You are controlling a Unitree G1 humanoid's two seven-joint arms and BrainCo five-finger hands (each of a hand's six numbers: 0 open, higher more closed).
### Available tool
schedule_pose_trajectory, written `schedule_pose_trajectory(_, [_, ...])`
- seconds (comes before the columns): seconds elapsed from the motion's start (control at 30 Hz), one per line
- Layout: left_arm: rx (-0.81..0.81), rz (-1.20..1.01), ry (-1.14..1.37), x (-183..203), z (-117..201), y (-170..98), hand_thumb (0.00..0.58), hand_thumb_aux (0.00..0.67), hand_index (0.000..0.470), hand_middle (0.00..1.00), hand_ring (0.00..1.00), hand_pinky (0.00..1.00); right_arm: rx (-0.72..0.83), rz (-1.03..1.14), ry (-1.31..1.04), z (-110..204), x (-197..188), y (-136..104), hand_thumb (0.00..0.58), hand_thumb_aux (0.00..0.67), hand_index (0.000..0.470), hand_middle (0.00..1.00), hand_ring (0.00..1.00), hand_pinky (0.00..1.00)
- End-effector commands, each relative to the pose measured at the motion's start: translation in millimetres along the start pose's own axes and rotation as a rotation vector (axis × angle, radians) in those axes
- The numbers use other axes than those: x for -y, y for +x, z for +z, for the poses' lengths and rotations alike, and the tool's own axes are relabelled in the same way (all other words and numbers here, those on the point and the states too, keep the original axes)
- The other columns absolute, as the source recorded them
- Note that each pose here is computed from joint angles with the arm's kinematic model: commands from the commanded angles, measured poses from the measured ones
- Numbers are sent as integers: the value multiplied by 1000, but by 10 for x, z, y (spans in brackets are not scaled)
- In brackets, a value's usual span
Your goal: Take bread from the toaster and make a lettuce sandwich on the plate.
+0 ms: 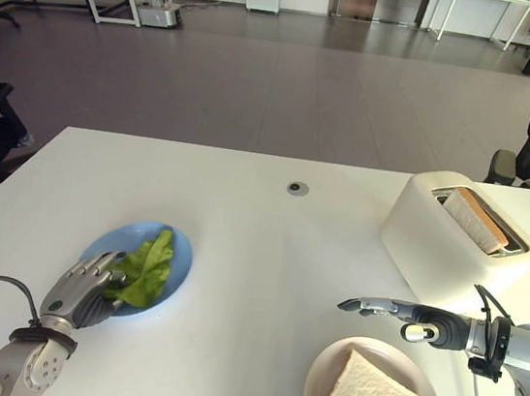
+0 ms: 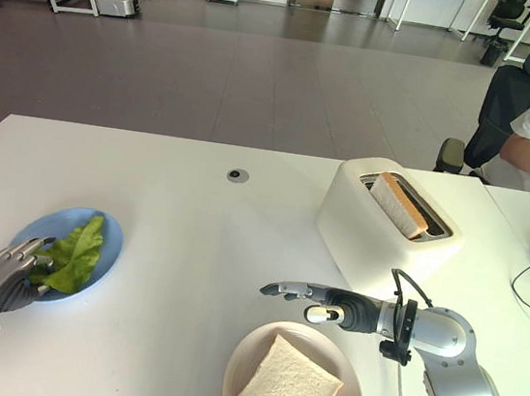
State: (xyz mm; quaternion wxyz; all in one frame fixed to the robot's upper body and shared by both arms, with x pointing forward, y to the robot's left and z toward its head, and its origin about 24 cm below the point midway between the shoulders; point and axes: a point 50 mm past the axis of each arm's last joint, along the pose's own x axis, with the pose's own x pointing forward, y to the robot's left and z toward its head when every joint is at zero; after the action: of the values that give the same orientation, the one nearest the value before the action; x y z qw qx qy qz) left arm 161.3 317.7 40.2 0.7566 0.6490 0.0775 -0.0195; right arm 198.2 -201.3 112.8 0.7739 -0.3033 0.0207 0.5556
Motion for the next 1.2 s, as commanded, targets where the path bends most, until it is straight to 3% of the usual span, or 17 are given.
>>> schedule_pose_trajectory(0.03, [6,-30,-7,30,-8,-6,580,670,470,0,0,0,9,4,9,-7,-21,24,0,0,0,0,0,0])
schedule_pose_trajectory(0.17, [22,33,-5,-95,-2,-24,580,670,470,0,0,0,14,1,10,-9,-14,39,0,0,0,0,0,0])
schedule_pose_trajectory(0.33, [142,218,-191,-547,174,-91,580,670,470,0,0,0,23,-41,13,-18,33,54,0,0,0,0,0,0])
schedule_pose_trajectory(0.6, [583,210,-594,-858,1192,-137,580,670,470,0,0,0,56,-202,42,-32,254,59,0,0,0,0,0,0])
schedule_pose_trajectory(0.8, [822,38,-662,-733,1992,-10,580,670,470,0,0,0,64,-296,53,-61,408,22,0,0,0,0,0,0])
schedule_pose_trajectory(0.93, [918,-88,-516,-421,2482,42,580,670,470,0,0,0,67,-349,39,-46,513,-44,0,0,0,0,0,0])
schedule_pose_trajectory(1.2, [1068,-167,-150,117,3097,-217,580,670,470,0,0,0,79,-360,17,-12,618,-46,0,0,0,0,0,0])
